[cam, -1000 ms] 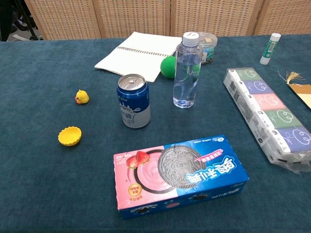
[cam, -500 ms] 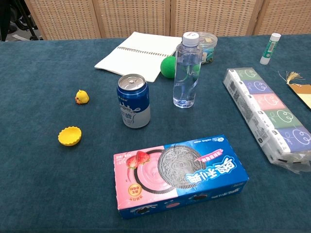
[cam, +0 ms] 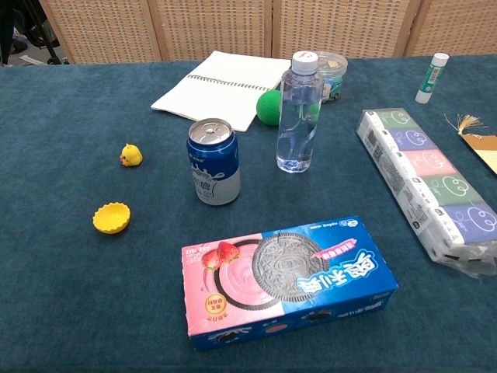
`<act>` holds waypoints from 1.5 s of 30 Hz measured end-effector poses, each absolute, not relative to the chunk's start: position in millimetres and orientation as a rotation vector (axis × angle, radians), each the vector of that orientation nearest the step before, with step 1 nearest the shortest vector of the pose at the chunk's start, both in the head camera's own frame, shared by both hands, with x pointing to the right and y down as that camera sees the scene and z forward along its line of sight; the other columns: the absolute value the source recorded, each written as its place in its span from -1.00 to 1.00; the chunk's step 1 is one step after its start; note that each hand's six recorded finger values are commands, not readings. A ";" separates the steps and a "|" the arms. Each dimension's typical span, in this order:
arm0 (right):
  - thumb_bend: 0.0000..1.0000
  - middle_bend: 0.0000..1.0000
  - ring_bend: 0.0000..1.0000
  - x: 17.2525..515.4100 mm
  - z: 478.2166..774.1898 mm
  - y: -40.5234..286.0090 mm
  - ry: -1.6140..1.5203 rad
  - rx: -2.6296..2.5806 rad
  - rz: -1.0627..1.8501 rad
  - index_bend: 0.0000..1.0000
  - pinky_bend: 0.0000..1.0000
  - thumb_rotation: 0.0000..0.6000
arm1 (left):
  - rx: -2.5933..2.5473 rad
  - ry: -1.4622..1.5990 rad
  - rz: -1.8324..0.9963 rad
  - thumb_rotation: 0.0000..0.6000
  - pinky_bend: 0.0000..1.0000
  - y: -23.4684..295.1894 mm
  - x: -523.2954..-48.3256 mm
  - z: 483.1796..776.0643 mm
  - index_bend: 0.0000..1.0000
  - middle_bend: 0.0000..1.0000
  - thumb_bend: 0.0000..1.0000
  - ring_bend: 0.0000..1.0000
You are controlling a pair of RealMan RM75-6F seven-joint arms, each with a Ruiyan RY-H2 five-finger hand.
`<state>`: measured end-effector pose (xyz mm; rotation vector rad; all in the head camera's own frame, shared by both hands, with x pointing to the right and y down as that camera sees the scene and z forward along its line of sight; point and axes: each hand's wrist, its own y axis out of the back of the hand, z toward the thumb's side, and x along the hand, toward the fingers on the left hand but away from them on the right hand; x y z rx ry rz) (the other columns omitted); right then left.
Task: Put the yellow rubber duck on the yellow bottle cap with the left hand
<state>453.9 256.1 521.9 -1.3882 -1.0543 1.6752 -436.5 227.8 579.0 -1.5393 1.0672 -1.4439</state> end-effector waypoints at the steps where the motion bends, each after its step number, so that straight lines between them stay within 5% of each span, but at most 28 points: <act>1: -1.00 -1.00 -1.00 455.1 520.8 255.9 -1.062 -1.386 1.675 -0.76 -1.00 1.00 | -1.540 1.066 -1.445 1.00 -1.00 227.5 -436.4 579.4 -0.90 -1.00 -0.57 -1.00; 14: -1.00 -1.00 -1.00 455.4 519.8 255.8 -1.066 -1.386 1.673 -0.76 -1.00 1.00 | -1.662 1.039 -1.459 1.00 -1.00 180.5 -410.9 598.9 -0.66 -1.00 -0.57 -1.00; 27: -1.00 -1.00 -1.00 456.7 523.8 254.0 -1.064 -1.403 1.684 -0.76 -1.00 1.00 | -1.774 0.912 -1.579 1.00 -1.00 105.1 -340.4 655.7 -0.45 -1.00 -0.56 -1.00; 45: -1.00 -1.00 -1.00 461.4 522.2 252.4 -1.087 -1.417 1.683 -0.76 -1.00 1.00 | -1.786 0.766 -1.686 1.00 -1.00 87.3 -265.7 700.7 -0.36 -1.00 -0.54 -1.00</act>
